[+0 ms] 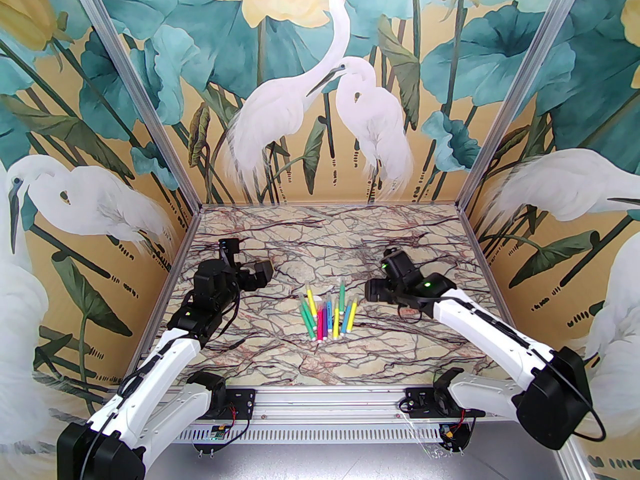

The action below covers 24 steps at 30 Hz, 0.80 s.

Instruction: Open the pen caps

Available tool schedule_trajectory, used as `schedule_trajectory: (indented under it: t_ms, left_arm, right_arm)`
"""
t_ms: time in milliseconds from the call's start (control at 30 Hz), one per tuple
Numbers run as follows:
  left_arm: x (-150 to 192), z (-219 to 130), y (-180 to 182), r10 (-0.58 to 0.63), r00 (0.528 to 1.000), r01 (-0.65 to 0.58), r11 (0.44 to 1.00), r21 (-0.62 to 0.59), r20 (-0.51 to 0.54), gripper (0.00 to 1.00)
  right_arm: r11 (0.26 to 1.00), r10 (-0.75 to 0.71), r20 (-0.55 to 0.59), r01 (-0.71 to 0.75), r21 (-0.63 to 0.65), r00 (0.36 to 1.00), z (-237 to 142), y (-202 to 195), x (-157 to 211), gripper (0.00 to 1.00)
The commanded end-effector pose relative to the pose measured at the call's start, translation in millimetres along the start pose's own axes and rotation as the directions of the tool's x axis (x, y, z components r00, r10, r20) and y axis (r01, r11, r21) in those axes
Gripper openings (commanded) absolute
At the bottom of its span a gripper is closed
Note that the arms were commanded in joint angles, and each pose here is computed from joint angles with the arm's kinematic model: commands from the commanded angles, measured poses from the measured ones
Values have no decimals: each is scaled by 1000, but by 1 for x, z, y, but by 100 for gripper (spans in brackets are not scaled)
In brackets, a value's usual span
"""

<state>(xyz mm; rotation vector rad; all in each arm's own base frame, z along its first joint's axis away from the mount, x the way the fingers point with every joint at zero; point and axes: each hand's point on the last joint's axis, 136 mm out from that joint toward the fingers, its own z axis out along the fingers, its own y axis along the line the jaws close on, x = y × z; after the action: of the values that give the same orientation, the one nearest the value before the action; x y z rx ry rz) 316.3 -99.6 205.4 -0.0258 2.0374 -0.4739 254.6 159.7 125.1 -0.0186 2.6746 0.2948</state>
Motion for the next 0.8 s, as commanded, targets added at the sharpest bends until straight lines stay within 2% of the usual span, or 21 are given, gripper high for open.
schedule_trajectory:
  t_ms: [0,267,567,767]
  left_arm:
    - [8,1,-26,-1,998,9,993,121,-69,100]
    - [13,1,-47,52,995,-33,979,203,-90,99]
    - [17,4,-25,42,995,-34,996,81,-94,99]
    - [18,5,-24,42,995,-35,996,82,-92,100]
  right_arm:
    - [997,58,-82,-62,-46,995,3,13,18,75]
    - [993,63,-161,-77,-85,985,29,34,39,69]
    - [995,65,-217,-79,-57,974,59,39,50,61]
    - [996,68,-247,-81,-46,967,76,42,55,56]
